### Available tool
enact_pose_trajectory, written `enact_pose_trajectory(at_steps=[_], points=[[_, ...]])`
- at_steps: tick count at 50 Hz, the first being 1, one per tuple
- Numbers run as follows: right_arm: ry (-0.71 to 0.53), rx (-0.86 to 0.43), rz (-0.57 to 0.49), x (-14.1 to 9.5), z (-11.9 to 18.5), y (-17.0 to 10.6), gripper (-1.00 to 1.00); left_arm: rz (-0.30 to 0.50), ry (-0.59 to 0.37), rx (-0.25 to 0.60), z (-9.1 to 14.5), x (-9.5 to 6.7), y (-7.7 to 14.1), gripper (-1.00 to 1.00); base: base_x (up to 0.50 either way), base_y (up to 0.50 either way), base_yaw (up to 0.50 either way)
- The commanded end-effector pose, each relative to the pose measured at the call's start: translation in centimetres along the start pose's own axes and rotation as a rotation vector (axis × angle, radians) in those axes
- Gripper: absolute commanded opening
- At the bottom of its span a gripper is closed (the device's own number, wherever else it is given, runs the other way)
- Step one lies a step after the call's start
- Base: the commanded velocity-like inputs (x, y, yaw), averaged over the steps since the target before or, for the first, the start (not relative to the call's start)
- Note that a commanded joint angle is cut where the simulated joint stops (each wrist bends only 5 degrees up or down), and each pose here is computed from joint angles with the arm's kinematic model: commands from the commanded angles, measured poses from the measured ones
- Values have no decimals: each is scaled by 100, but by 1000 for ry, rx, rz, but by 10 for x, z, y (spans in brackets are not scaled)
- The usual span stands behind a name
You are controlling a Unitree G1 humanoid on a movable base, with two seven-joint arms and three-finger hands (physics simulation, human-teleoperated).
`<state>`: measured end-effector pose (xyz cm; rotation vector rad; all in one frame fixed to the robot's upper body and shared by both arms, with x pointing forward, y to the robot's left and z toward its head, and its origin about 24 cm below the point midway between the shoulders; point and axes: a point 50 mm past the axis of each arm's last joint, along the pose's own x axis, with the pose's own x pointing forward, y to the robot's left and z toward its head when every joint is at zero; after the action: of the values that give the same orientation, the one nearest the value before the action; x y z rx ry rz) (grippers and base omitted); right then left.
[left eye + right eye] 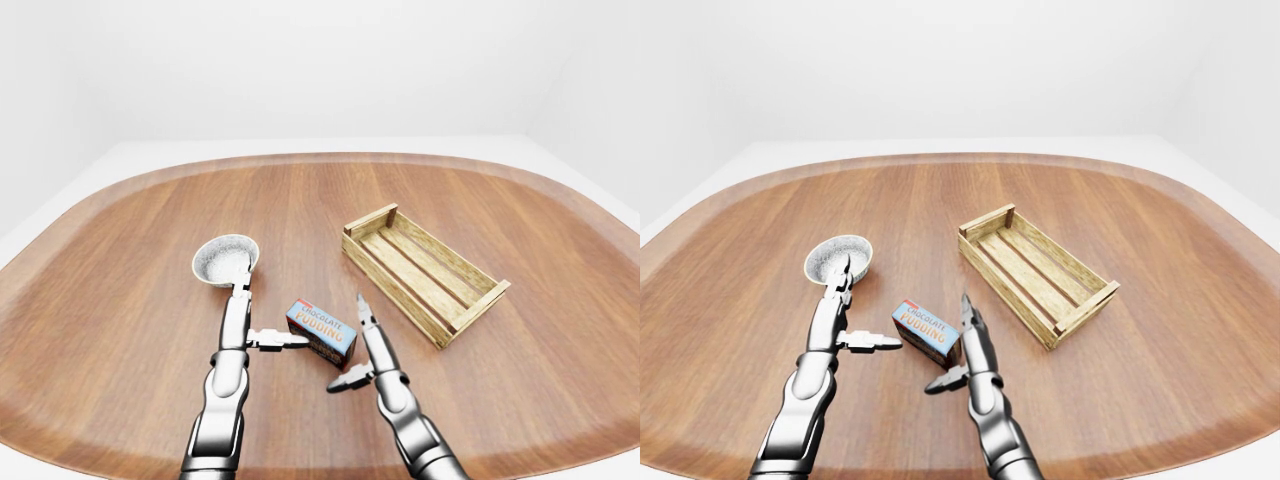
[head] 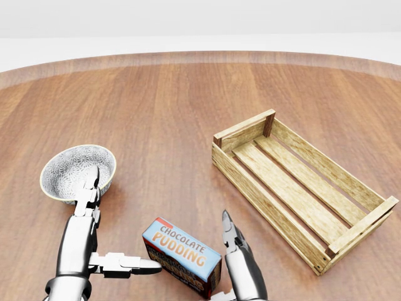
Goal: Pick up the chocolate pudding and put it in the tray.
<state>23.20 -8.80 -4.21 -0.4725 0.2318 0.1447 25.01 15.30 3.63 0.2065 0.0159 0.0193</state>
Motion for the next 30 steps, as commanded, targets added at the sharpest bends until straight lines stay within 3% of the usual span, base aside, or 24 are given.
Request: enact_pose_trajectory(at_steps=[1,10,12,13,14,30], points=[[-2,-19,2,2,2,3,100,-24,-2,-102,1,-1,2,100,0,0,0],[33,-52,6,2,-7,8,100,-25,-2,-102,1,0,1,100,0,0,0],[7,-40,11,0,-1,7,3,-26,-2,-103,1,0,1,100,0,0,0],[3,-43,8,0,-1,7,-85,-25,-1,-103,1,0,1,100,0,0,0],[3,-44,15,-1,-1,7,-100,-25,-2,-103,1,0,1,100,0,0,0],[6,-58,6,-1,-2,8,-100,-24,-2,-103,1,0,2,100,0,0,0]])
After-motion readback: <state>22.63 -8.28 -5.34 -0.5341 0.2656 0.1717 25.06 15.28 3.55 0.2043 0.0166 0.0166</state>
